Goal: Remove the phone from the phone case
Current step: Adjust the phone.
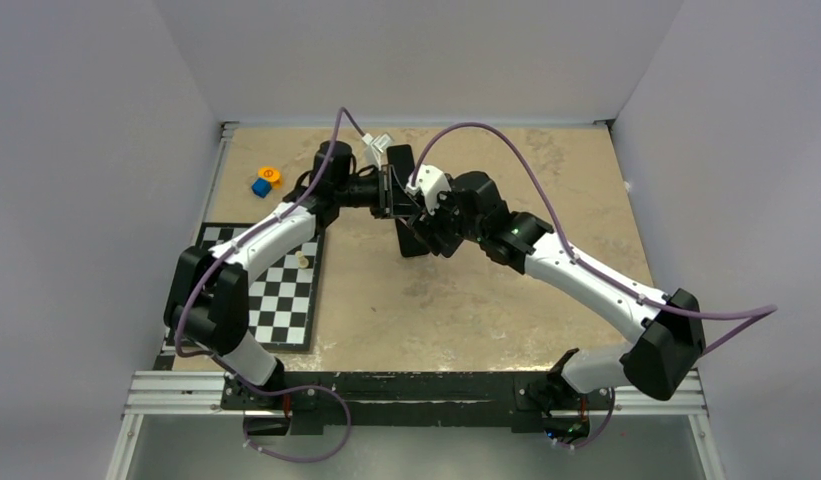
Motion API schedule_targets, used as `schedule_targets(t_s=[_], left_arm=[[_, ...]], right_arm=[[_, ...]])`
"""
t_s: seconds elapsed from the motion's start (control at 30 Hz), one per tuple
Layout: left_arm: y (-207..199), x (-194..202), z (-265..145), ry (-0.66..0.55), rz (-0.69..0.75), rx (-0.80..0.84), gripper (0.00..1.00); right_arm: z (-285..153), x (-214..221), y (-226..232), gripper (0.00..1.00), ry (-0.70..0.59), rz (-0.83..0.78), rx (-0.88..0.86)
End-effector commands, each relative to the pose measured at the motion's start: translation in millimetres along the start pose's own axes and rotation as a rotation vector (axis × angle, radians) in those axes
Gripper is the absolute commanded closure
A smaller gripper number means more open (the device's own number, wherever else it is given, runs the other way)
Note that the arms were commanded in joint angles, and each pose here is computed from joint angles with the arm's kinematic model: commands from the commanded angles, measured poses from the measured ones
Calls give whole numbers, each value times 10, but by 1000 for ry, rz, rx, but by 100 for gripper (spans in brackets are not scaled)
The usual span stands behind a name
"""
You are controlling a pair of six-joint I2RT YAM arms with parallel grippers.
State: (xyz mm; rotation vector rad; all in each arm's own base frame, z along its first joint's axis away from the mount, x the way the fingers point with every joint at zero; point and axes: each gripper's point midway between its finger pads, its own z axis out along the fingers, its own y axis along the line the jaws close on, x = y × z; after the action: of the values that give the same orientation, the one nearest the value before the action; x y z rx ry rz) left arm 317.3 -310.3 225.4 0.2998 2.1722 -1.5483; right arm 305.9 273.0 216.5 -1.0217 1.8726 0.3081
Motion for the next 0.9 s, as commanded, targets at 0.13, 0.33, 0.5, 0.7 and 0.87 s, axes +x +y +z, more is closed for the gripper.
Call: schedule_targets(t_s=[0.13, 0.33, 0.5, 0.7, 0.87], left_arm=[[-137, -339, -506, -209, 166, -159, 100], [88, -576, -991, -394, 184, -412, 100], [3, -677, -1239, -509, 225, -453, 100], [-636, -695, -994, -503, 267, 5, 100], [-804, -765, -1013, -582, 167, 292, 100]], right_arm=[[-219, -116, -195, 17, -83, 91, 125], [-126, 156, -214, 13, -42, 195, 119], [23, 387, -522, 10, -26, 544, 104], [-77, -121, -376, 8, -367, 936, -338], [-497, -395, -314, 2, -659, 1020, -527]])
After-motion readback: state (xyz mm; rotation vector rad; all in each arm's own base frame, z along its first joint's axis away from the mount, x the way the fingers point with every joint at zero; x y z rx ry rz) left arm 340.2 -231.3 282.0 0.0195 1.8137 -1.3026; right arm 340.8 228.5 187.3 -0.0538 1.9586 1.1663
